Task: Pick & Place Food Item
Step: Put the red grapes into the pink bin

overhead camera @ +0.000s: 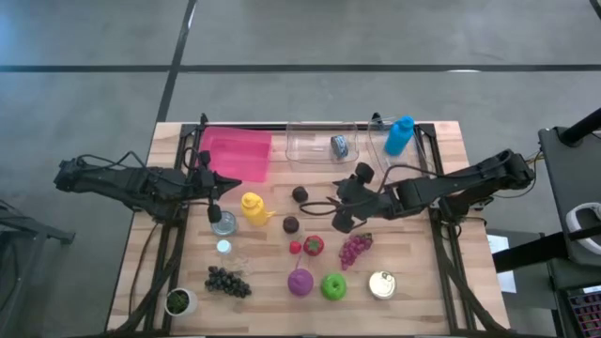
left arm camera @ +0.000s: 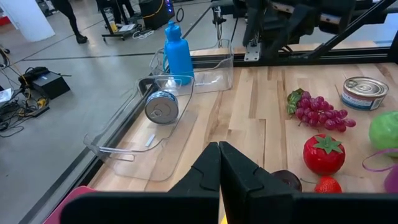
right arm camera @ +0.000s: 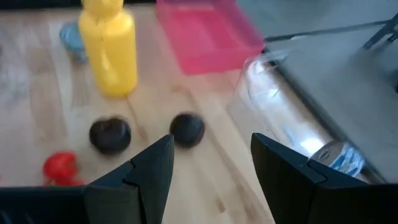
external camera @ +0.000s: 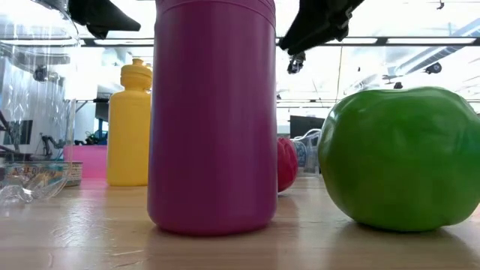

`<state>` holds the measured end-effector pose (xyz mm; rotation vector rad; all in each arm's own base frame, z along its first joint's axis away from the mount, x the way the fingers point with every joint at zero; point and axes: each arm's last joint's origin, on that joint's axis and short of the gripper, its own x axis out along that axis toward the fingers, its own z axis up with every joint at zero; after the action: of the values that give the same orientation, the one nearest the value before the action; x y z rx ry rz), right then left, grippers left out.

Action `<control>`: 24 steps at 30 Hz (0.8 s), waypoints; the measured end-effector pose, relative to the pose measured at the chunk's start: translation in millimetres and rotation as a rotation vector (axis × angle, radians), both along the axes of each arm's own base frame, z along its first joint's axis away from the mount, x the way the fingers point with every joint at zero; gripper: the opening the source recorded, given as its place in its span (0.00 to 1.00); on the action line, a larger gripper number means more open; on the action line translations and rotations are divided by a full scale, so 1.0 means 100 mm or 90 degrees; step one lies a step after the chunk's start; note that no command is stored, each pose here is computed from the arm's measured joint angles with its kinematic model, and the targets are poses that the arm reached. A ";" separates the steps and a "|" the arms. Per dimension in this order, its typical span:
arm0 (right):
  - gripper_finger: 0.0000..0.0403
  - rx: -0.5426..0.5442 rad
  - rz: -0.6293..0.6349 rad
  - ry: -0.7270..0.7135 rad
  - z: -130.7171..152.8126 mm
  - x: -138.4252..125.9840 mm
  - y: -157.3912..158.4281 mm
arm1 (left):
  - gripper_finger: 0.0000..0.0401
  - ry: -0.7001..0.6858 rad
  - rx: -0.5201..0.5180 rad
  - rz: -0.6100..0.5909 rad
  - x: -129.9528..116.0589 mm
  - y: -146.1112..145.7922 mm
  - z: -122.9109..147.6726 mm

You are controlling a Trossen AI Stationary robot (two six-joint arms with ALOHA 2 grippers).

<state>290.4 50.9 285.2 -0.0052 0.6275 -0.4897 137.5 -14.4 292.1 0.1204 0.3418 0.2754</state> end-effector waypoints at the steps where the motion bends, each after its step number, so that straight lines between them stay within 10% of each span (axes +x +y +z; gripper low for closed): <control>1: 0.52 0.009 0.012 0.010 -0.02 -0.01 0.00 | 0.00 0.000 0.000 0.000 0.00 0.00 0.00; 15: 0.52 0.033 0.183 0.106 -0.25 0.00 -0.01 | 0.00 -0.007 -0.002 0.000 0.00 0.00 0.01; 24: 0.52 0.164 0.399 0.215 -0.51 -0.14 0.08 | 0.00 -0.015 -0.021 0.006 0.01 0.00 0.00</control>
<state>276.5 58.7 233.7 -0.0394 0.9702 0.2069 138.3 -14.6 292.0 0.0824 0.3234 0.2805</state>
